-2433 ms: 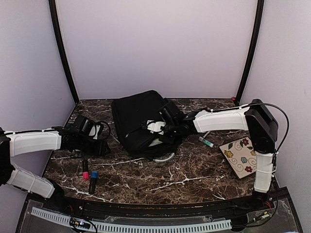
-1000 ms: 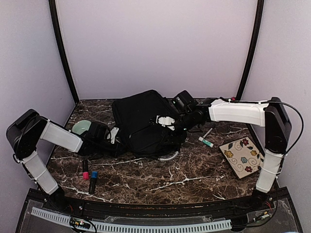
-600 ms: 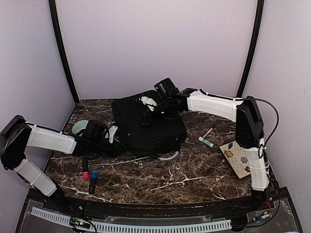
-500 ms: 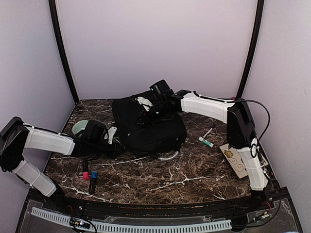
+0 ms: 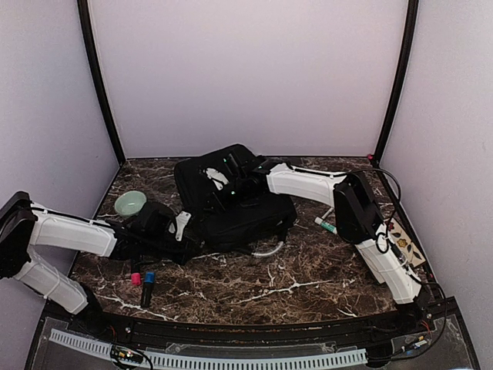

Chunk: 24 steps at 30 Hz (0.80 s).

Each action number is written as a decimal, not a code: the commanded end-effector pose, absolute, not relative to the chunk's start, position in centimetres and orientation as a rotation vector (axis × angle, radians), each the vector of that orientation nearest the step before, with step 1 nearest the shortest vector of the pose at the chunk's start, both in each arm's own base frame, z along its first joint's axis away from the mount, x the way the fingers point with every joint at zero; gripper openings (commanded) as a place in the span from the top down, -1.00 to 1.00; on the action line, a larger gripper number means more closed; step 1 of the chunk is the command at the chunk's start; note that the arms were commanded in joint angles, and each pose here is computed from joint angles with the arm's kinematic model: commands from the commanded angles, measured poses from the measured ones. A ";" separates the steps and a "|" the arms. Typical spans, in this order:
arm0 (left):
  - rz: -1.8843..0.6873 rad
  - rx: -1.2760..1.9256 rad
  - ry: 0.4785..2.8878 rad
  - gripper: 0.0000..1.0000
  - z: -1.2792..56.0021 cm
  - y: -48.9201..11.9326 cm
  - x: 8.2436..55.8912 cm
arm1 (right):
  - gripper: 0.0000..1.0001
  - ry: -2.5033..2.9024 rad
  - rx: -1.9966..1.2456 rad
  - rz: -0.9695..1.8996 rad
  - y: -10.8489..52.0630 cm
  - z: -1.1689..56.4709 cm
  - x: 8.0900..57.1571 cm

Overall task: Pack the student bag
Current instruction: Zip the largest pocket of the bag in the student bag, then place the largest pocket of the student bag.

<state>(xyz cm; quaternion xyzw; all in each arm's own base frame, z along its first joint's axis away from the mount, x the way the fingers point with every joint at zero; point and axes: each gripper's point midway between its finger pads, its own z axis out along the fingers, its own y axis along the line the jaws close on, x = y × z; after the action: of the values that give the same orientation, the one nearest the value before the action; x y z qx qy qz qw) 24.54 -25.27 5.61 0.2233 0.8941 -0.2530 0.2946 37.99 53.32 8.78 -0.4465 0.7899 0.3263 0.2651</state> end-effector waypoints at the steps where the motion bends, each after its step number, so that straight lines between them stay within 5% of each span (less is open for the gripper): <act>1: -0.763 0.810 2.351 1.00 5.8 -28.7 20.8 | 0.05 2.327 -1.169 0.816 51.9 2.0 37.5; 13: -0.837 1.087 2.212 1.00 6.7 -39.8 19.5 | 0.06 2.356 -1.194 0.811 51.4 0.6 36.9; 19: -0.792 1.120 2.206 1.00 6.8 -41.8 19.6 | 0.06 2.271 -1.183 0.835 50.3 6.5 38.3; 24: -0.758 1.095 2.202 0.61 8.9 -41.5 19.5 | 0.03 2.140 -1.130 0.839 48.1 15.2 39.6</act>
<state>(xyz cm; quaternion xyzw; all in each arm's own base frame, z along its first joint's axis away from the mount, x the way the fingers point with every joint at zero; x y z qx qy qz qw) 21.79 -39.94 5.19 0.3801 0.8457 -0.2515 0.2776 37.74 51.86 9.60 -0.4386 0.7960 0.3349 0.2488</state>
